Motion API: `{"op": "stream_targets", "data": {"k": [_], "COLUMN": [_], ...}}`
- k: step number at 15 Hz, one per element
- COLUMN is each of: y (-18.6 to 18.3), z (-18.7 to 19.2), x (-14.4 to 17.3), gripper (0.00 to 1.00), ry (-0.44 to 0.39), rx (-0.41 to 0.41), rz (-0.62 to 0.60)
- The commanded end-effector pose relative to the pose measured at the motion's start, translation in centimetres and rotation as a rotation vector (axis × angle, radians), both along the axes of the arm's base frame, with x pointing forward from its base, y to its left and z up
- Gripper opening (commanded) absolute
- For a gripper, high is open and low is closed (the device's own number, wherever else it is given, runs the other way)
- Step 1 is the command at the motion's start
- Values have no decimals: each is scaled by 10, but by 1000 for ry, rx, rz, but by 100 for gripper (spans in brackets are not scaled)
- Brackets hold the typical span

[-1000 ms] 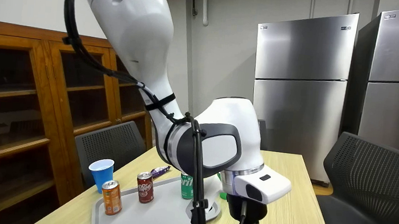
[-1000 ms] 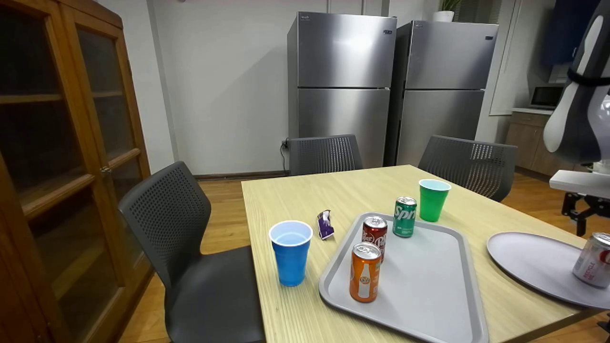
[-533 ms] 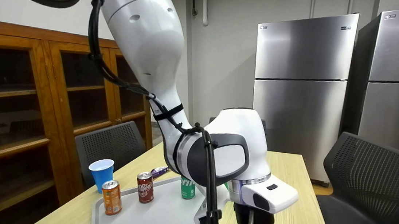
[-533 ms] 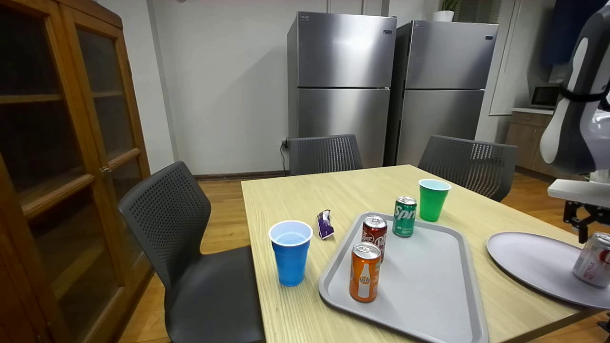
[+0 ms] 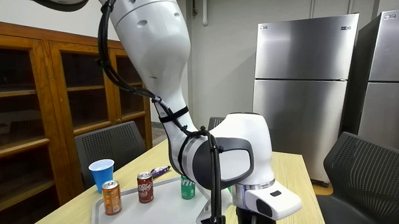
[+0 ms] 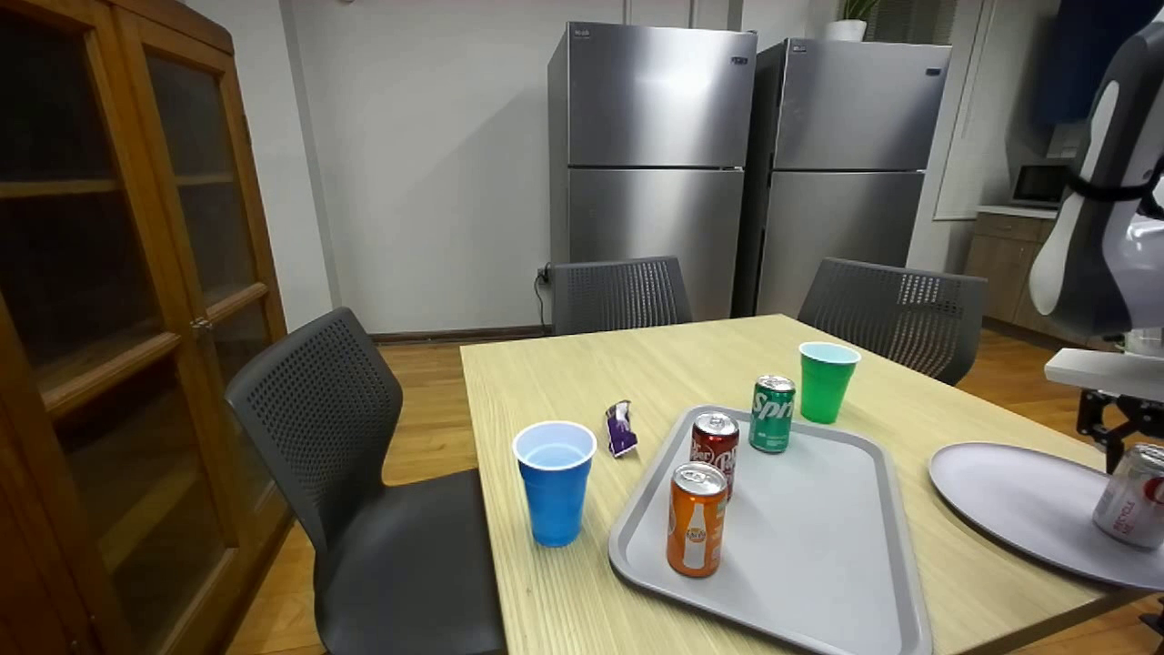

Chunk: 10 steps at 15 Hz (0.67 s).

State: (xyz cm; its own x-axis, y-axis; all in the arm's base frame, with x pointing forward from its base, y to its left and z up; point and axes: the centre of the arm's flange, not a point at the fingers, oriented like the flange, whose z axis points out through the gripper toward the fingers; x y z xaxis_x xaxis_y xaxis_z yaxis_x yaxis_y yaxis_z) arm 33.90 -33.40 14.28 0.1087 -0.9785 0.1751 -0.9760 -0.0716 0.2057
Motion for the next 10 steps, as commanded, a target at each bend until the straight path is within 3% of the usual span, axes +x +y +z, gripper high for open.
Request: {"op": "stream_targets", "data": {"k": [1,10], "y": [-7,-3], "z": [0,0], "x": [5,6], "gripper": [100,100], "ry": [-6,-3], "rx": [43,73], "rz": [-45,-44]}}
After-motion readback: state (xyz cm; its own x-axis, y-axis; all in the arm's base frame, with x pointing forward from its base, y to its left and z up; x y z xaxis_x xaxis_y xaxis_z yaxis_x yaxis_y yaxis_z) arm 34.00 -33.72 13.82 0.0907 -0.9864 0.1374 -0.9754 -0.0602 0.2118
